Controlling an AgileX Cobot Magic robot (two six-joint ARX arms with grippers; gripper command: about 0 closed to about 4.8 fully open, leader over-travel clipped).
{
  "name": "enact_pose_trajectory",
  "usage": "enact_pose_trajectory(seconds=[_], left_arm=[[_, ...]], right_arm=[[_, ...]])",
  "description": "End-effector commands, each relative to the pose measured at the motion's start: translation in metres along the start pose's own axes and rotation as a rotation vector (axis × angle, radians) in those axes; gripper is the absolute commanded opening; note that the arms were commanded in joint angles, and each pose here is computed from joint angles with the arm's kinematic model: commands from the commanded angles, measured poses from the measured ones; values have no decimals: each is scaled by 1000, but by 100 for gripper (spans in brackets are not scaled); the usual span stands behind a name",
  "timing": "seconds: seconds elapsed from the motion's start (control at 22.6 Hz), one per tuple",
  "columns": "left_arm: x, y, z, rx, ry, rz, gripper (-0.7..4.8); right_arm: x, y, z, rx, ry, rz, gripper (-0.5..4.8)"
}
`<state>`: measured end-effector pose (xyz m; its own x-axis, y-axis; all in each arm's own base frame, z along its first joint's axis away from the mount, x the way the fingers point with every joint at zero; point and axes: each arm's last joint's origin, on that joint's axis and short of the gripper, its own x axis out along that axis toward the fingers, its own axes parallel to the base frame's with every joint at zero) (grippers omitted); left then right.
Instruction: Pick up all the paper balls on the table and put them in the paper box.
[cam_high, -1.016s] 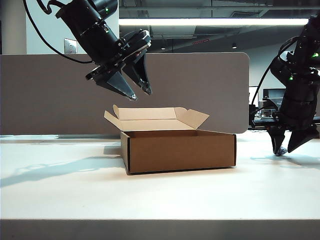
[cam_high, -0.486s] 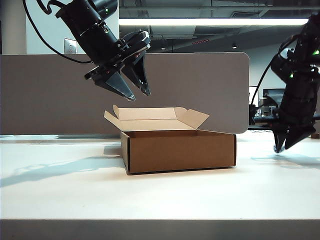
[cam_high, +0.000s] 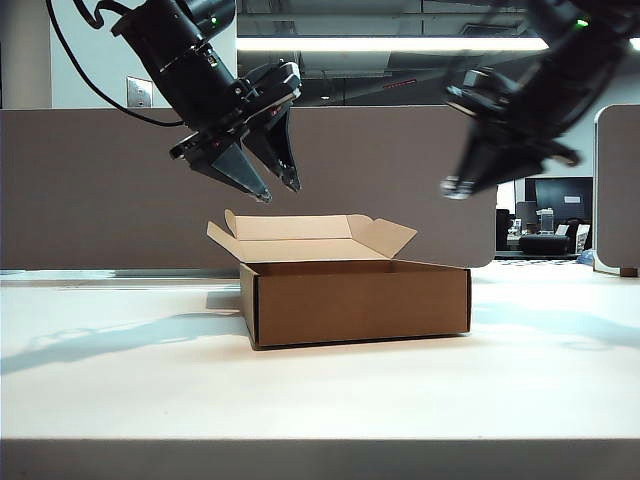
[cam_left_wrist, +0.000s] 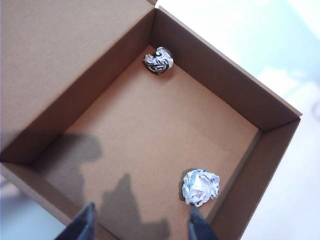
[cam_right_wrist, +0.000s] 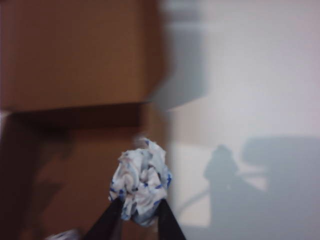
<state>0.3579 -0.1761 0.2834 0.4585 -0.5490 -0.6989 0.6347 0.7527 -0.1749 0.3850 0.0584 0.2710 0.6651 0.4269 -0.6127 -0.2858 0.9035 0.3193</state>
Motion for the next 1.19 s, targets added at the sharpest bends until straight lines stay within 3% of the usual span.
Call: enact_pose_trajectory(seconds=[0.04, 0.13, 0.18, 0.27, 0.49, 0.53, 0.62, 0.75, 0.84, 0.97, 1.15, 1.19], left_arm=[[-3, -1, 3, 11, -20, 5, 224], [-3, 0, 3, 13, -18, 28, 224], [-3, 0, 3, 13, -16, 38, 224], [-3, 0, 2, 12, -11, 37, 224], [-3, 0, -1, 3, 20, 34, 221], [-3, 0, -1, 4, 23, 26, 191], [-12, -1, 0, 1, 6, -11, 84], [-42, -9, 8, 32, -59, 35, 75], [-75, -18, 10, 75, -94, 105, -7], [-139, -37, -5, 134, -126, 208, -6], [-194, -55, -37, 130, -232, 307, -6], [-213, -62, -57, 123, -271, 333, -6]], right_arm=[[9, 31, -9, -63, 78, 126, 107], [15, 50, -15, -143, 109, 125, 131], [17, 57, -18, -167, 115, 114, 188], [18, 62, -19, -173, 121, 131, 252], [14, 62, -21, -162, 145, 125, 252], [10, 63, -18, -168, 124, 122, 250], [-3, 67, -10, -198, 67, 93, 209], [-31, 72, 0, -254, -13, 17, 125], [-61, 76, 6, -288, -78, -62, 51], [-114, 84, 9, -313, -168, -206, -5], [-173, 90, -6, -325, -296, -304, -5], [-190, 91, -17, -325, -335, -329, -5]])
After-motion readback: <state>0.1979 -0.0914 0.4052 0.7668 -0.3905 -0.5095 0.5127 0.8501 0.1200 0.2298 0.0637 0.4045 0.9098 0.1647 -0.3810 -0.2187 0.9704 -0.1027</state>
